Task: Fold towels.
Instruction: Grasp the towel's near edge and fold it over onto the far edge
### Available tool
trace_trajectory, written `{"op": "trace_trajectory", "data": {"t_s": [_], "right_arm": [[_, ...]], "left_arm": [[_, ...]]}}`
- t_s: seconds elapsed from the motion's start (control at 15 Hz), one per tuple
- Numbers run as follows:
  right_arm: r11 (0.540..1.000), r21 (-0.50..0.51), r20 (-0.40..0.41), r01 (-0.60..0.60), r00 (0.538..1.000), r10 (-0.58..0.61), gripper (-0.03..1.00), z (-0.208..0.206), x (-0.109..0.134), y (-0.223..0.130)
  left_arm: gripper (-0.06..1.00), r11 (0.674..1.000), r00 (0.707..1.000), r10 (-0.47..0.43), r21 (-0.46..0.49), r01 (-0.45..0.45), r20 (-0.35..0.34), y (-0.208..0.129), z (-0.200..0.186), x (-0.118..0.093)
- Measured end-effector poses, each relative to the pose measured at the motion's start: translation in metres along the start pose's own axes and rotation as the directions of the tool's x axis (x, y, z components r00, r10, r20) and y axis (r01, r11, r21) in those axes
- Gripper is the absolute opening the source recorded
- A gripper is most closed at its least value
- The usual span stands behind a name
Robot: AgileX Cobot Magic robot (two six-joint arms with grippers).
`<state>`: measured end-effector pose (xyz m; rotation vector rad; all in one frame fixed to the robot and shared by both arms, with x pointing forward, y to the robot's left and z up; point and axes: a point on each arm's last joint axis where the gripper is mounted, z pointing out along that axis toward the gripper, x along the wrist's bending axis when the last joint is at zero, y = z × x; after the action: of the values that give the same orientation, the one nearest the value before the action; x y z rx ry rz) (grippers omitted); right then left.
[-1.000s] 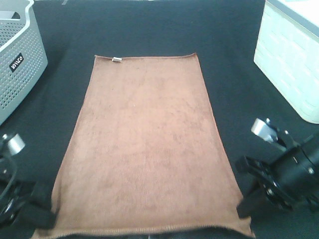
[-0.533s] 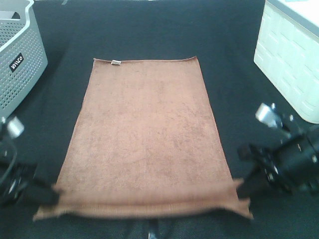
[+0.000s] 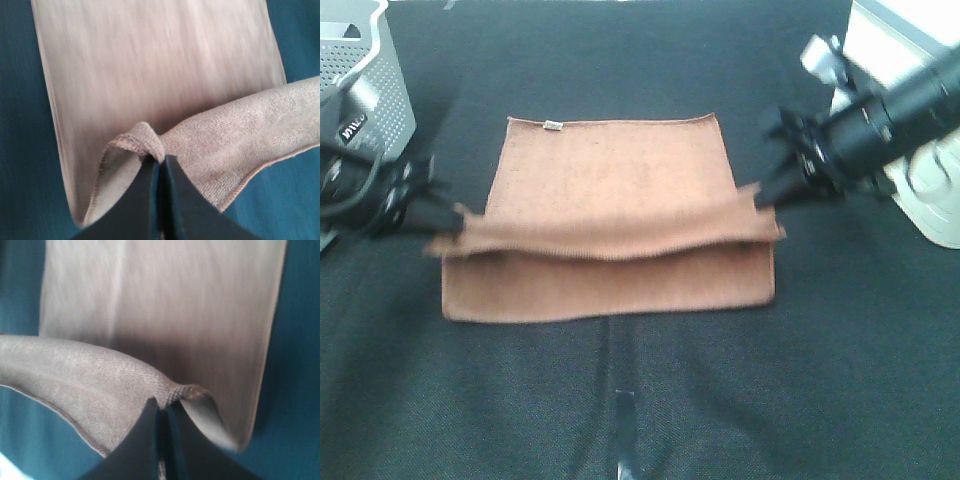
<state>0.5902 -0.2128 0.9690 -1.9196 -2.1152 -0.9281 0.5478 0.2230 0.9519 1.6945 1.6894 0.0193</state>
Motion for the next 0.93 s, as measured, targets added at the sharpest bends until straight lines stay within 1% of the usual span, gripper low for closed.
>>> {"op": "trace_trajectory", "data": {"t_s": [0.13,0.27,0.33,0.4,0.53,0.6,0.67,0.8,0.93], "right_arm": [[0.999,-0.023,0.01,0.025,1.0,-0.025,0.0,0.009,-0.002,0.032],[0.997,-0.059,0.03,0.04,0.999,-0.038,0.0,0.019,-0.006,0.064],[0.997,-0.057,0.043,0.048,0.998,-0.046,0.0,0.029,-0.01,0.077],[0.997,-0.057,0.043,0.048,0.998,-0.046,0.0,0.029,-0.01,0.077],[0.996,-0.066,0.06,0.065,0.996,-0.061,0.0,0.044,-0.017,0.103],[0.992,-0.1,0.065,0.08,0.995,-0.073,0.0,0.054,-0.02,0.124],[0.988,-0.12,0.071,0.092,0.994,-0.084,0.0,0.062,-0.024,0.135],[0.981,-0.162,0.072,0.106,0.993,-0.095,0.0,0.08,-0.032,0.154],[0.97,-0.209,0.074,0.125,0.991,-0.112,0.0,0.092,-0.037,0.168]], "left_arm": [[0.0,0.999,1.0,0.021,-0.036,-0.022,-0.02,0.03,0.022,0.005],[0.0,0.995,0.998,0.06,-0.081,-0.062,-0.021,0.064,0.043,0.006],[0.0,0.992,0.997,0.076,-0.095,-0.077,-0.021,0.078,0.056,0.008],[0.0,0.992,0.997,0.076,-0.095,-0.077,-0.021,0.078,0.056,0.008],[0.0,0.985,0.995,0.098,-0.142,-0.099,-0.013,0.107,0.076,0.01],[0.0,0.977,0.993,0.118,-0.18,-0.117,-0.008,0.126,0.089,0.01],[0.0,0.971,0.991,0.131,-0.198,-0.131,-0.013,0.135,0.097,0.012],[0.0,0.959,0.989,0.139,-0.242,-0.145,-0.042,0.15,0.112,0.019],[0.0,0.944,0.987,0.134,-0.293,-0.153,-0.086,0.162,0.128,0.028]]}}
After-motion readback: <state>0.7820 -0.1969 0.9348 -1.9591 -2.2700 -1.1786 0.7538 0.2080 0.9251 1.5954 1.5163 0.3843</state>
